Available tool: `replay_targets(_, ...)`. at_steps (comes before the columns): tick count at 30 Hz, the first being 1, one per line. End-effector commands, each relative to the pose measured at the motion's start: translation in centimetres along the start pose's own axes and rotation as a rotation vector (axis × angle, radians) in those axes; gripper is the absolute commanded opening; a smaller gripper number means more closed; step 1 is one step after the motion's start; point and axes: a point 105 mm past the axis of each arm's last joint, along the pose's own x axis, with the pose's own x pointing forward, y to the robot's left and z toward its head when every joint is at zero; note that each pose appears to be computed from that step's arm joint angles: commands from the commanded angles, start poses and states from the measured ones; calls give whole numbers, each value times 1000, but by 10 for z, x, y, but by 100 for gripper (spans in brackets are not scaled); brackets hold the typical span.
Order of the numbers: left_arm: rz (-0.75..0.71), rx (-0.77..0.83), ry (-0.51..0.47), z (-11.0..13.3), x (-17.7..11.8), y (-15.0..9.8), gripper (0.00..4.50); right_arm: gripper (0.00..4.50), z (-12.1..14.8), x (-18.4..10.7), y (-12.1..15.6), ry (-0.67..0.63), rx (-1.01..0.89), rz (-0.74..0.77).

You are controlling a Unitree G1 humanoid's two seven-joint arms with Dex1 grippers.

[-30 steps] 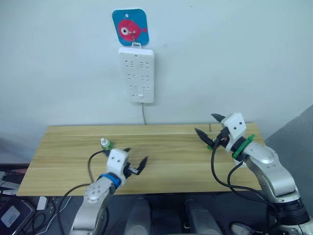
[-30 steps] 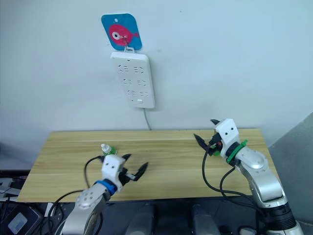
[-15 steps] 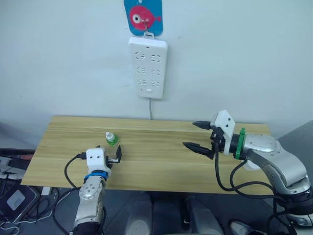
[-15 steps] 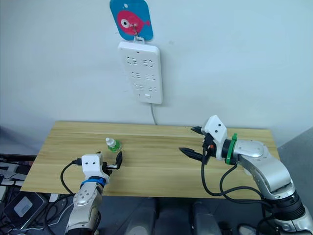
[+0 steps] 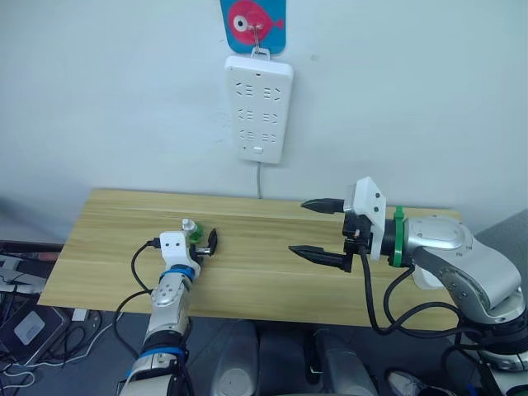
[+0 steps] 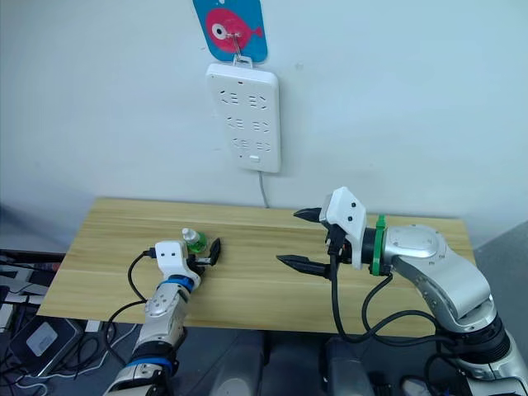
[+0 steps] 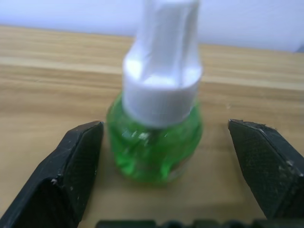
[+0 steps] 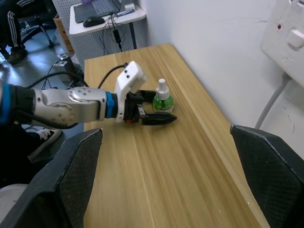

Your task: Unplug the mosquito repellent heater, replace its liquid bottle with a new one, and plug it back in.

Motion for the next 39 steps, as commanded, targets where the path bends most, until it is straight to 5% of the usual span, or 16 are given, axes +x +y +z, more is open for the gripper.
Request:
replay_targets(1,15,1,-3,-3,-2,5,450,448,15,-2,1,-43,-56,12)
replay_targets(6,60,0,-15,-5,-5,9,364,450,16,-3,-7,-44,-36,-25)
replay_targets(10,87,7,-16,-8,-9,13,235,450,14,-4,-11,-40,-22,-44)
replay_targets(16,0,77,-45,5,-7,2,224,450,3,-10,-25,-28,3,-125)
replay_targets(18,-177,178,-62,19,-3,-23,224,450,-3,-15,-30,-18,2,-166)
replay_targets(22,-766,332,-75,54,-18,-100,224,450,-21,-22,-30,20,1,-224)
replay_targets(27,-1298,450,6,70,-49,-142,224,450,-35,-20,-18,50,-5,-180)
replay_targets(39,-1584,541,-1,93,-30,-173,224,450,-42,-8,-14,45,-6,-189)
